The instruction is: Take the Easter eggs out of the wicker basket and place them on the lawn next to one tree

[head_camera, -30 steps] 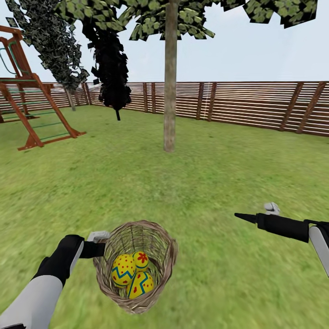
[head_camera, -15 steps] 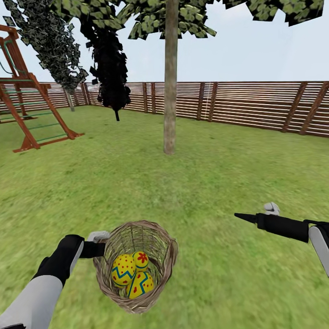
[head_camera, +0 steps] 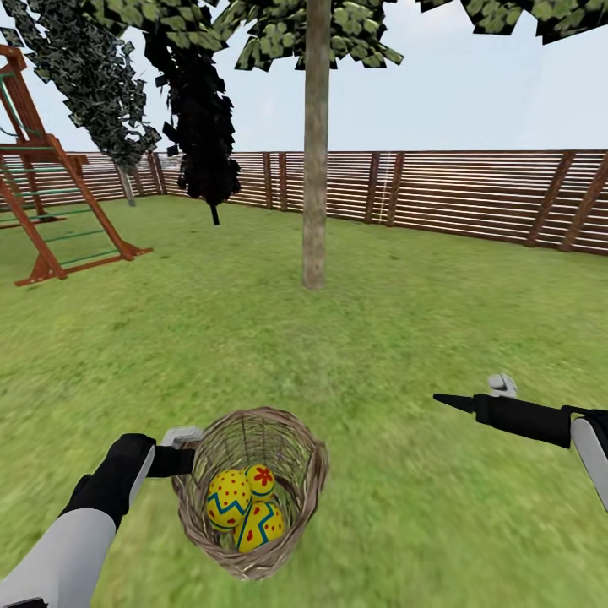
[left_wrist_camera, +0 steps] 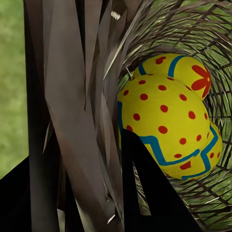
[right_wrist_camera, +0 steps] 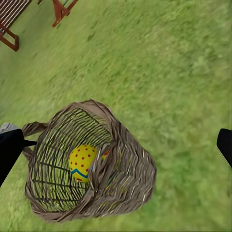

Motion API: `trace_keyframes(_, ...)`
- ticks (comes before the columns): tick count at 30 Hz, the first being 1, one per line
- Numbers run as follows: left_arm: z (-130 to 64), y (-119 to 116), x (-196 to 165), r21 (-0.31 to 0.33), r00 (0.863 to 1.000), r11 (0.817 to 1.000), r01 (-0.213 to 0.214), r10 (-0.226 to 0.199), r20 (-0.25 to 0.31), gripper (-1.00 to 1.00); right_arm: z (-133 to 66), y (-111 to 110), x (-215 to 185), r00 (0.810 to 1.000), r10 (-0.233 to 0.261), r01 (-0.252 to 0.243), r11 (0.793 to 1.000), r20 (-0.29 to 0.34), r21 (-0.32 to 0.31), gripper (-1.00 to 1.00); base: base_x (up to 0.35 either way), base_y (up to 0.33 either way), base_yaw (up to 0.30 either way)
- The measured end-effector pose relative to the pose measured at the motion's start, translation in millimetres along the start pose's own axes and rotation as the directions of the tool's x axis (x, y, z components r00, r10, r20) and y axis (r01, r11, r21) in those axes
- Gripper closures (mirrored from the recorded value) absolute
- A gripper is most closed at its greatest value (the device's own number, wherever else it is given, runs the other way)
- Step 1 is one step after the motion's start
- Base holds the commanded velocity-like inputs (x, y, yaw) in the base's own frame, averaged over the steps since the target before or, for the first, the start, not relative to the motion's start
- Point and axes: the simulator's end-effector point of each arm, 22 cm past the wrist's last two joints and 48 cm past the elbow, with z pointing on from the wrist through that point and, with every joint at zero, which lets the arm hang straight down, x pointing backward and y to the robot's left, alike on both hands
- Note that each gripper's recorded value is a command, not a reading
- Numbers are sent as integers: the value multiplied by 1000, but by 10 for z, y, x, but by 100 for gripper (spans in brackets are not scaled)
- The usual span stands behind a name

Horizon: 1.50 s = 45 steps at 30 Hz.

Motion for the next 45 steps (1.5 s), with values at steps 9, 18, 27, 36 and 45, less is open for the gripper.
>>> trace_keyframes(9,0,0,0,0,1000,1000,0,0,0,100,-1,-1,1,1000,0,0,1000,0,0,-100,330,0,0)
trace_keyframes(18,0,1,0,-1,1000,1000,-1,1,0,100,-1,-2,2,1000,0,0,1000,0,1,-100,330,0,0)
trace_keyframes(27,0,1,0,0,1000,1000,-1,1,0,100,4,2,5,1000,1,-1,1000,0,-1,-100,330,0,0)
trace_keyframes(36,3,-10,1,0,1000,1000,-2,2,-1,100,-1,-2,2,1000,0,0,1000,0,0,-100,330,0,0)
trace_keyframes(45,3,-11,2,1,1000,1000,-2,2,-1,100,0,-7,5,1000,1,-1,1000,-1,1,-100,330,0,0)
